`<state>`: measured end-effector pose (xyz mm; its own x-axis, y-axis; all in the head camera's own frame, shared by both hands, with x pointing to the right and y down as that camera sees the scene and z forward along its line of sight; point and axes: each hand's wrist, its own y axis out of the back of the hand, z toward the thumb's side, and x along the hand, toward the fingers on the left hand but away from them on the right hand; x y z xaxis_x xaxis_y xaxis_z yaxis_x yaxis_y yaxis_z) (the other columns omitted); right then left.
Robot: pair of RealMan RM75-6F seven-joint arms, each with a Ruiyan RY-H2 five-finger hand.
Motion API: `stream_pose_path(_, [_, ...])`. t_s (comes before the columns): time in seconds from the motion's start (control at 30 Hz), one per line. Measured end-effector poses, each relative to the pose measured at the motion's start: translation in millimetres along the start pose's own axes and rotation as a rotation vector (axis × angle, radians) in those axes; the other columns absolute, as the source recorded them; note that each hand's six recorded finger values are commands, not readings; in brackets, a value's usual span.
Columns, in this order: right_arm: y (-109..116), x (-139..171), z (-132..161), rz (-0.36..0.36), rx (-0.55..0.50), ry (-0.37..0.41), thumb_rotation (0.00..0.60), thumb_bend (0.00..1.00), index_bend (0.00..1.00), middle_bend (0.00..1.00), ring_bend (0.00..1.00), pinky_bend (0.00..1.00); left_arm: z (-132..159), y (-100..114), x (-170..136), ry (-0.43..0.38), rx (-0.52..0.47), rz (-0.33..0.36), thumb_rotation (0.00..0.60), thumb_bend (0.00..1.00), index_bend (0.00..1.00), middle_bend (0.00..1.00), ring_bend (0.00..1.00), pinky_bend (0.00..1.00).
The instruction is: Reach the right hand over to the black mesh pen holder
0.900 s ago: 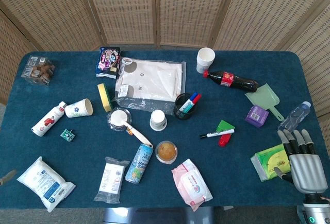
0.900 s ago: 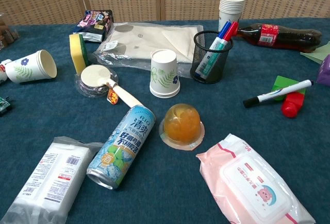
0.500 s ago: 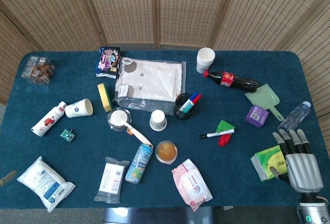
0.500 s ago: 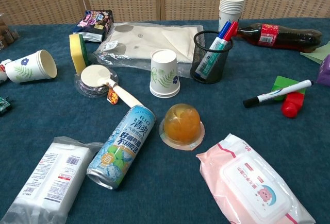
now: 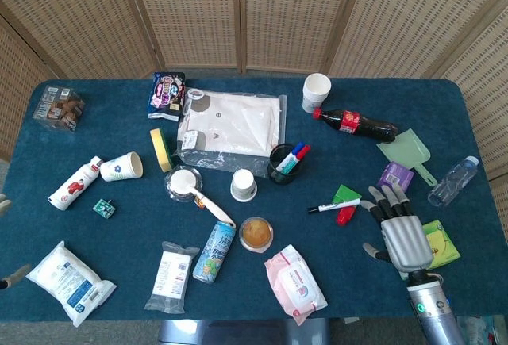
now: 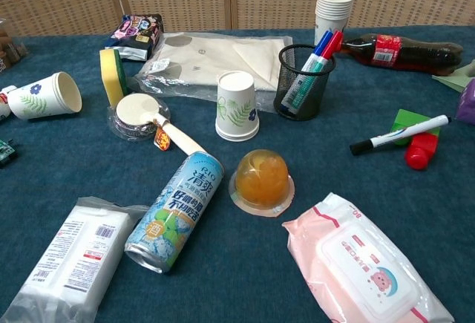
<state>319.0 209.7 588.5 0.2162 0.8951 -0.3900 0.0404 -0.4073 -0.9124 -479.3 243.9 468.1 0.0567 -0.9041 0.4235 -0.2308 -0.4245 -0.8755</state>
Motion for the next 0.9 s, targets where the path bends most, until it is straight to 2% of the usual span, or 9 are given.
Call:
stream_pose_path(0.37, [-18,-41,36,0.032,0.006,0.045,0.600,0.20,0.39,0.00,0.00,0.06,2,-2,0,-0.009,0.007,-0.009,0.600,0.04,0.00,0.00,0.00,0.00])
stream_pose_path(0.63, [-37,-63,47,0.054,0.031,0.046,0.600,0.31,0.41,0.00,0.00,0.06,3,-4,0,-0.013,0.011,-0.016,0.600,0.04,0.00,0.00,0.00,0.00])
stream_pose_path(0.9, [-47,-73,45,0.070,0.054,0.031,0.600,0.35,0.41,0.00,0.00,0.06,3,-4,1,-0.011,0.010,-0.017,0.600,0.04,0.00,0.00,0.00,0.00])
